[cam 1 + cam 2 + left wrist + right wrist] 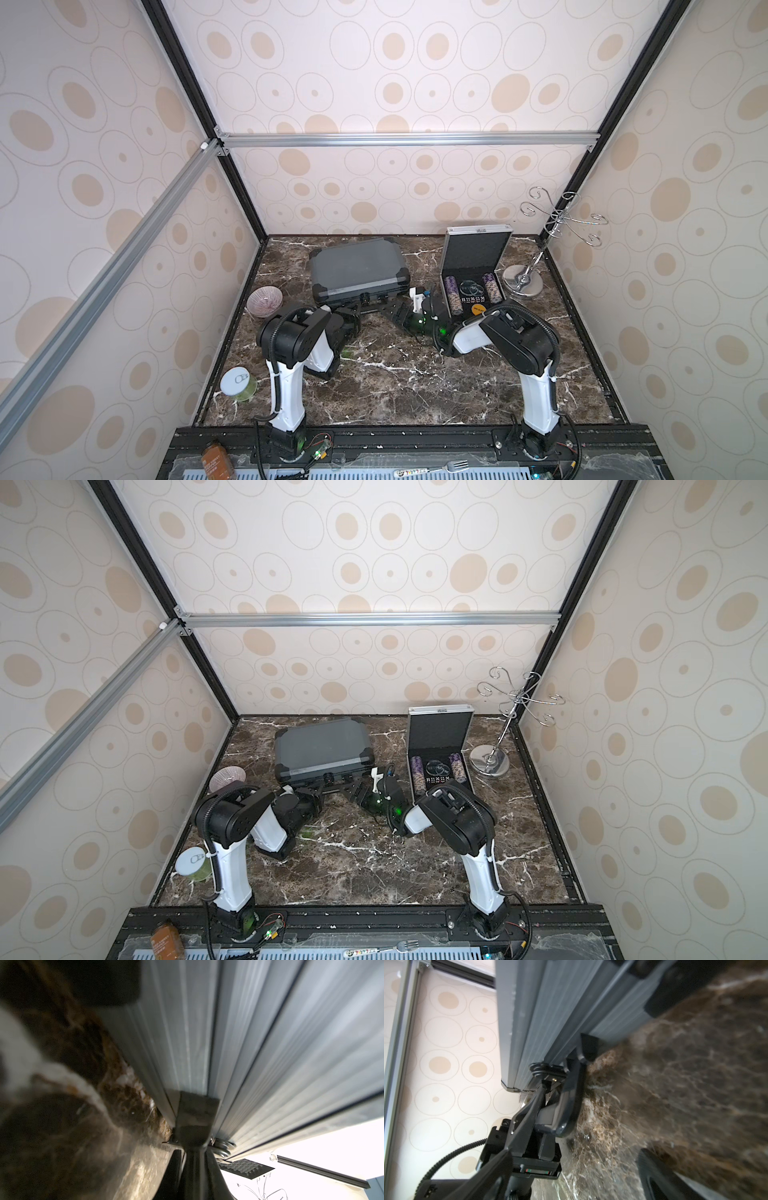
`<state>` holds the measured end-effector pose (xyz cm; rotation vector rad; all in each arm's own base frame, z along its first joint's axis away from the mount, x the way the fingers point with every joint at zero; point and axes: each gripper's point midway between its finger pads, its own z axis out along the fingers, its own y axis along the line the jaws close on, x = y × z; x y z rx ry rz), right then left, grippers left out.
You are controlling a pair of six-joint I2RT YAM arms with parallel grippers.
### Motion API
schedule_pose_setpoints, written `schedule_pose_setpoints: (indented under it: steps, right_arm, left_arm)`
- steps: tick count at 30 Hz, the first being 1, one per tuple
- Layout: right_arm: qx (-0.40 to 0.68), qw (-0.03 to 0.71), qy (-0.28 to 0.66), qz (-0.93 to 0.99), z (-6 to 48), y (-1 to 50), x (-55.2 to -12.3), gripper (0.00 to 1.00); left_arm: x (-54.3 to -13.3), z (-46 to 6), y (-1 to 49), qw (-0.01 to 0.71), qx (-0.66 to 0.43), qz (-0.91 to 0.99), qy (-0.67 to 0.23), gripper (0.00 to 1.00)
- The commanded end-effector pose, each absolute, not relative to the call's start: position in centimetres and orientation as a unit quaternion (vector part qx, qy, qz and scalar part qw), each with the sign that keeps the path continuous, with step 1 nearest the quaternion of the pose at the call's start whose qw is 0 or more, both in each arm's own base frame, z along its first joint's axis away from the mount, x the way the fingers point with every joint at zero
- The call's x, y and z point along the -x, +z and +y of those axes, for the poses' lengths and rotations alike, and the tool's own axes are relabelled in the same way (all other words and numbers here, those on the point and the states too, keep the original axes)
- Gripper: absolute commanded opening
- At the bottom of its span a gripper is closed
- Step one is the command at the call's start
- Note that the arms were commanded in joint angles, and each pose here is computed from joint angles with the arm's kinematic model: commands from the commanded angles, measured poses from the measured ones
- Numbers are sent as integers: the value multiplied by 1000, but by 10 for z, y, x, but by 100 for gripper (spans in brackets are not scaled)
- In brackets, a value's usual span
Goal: Open the poker set cases
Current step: Pick up the poker set case from the center of the board.
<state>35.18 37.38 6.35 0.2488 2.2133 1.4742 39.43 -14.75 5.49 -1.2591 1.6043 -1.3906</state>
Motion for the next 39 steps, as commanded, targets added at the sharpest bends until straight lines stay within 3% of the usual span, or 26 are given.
schedule_pose_setpoints:
  steps: [1,17,39]
  right_arm:
    - [-82,224,544,804,381,64,-341,99]
    - [-85,230,573,782,397,77,-344,99]
    - [-105,240,597,758,405,91,-360,99]
  left_arm:
    - [-401,-166,113,362,427,577,-594,0]
    - [-385,-208,150,328,412,554,-645,0]
    - [-364,-224,161,295,415,528,-680,0]
